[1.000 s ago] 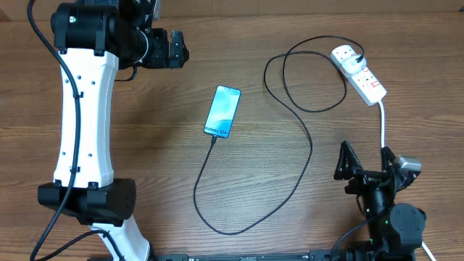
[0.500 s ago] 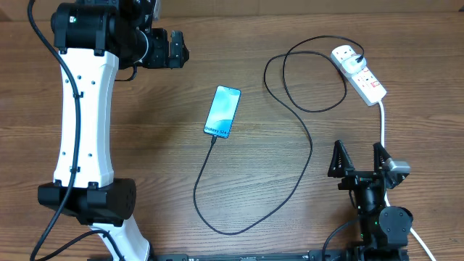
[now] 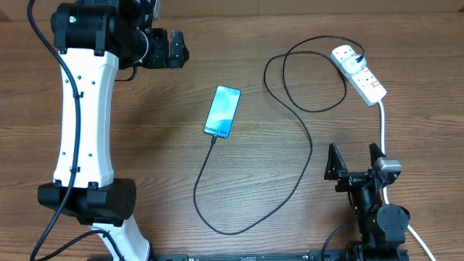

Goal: Plug charger to phone and switch on socket

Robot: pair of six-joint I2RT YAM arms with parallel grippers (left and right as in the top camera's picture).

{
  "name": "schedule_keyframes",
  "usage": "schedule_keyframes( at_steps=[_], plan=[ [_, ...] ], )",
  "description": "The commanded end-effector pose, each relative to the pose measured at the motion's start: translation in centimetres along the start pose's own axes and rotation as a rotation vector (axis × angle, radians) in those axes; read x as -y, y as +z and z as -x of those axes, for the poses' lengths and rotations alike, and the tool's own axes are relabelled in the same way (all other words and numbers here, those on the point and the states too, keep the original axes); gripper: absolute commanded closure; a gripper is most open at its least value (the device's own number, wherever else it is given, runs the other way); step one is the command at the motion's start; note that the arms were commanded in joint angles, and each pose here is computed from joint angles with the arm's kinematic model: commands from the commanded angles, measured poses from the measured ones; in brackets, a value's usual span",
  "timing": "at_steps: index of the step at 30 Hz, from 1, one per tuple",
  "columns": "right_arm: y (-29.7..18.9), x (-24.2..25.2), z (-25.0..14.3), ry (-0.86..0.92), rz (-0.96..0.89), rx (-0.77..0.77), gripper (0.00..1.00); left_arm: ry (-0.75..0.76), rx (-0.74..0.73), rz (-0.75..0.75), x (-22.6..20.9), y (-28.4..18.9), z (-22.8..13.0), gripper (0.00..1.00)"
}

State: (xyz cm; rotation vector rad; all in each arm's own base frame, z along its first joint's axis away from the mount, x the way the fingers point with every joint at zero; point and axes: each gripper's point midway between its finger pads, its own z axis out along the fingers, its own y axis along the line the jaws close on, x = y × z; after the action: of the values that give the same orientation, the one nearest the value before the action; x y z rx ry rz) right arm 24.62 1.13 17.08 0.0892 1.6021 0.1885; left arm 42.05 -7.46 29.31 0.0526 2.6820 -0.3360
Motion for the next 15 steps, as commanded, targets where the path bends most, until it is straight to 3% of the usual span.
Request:
schedule_keyframes(
  at_steps=[1, 15],
  plan=[
    [-0.01, 0.09, -0.08, -0.084, -0.002, 0.008, 0.0, -0.007, -0.01, 0.001, 0.1, 0.31, -0.12, 0.0],
    [-0.02, 0.58, -0.06, -0.226, -0.031, 0.007, 0.0, -0.007, -0.01, 0.001, 0.1, 0.31, -0.12, 0.0]
  ],
)
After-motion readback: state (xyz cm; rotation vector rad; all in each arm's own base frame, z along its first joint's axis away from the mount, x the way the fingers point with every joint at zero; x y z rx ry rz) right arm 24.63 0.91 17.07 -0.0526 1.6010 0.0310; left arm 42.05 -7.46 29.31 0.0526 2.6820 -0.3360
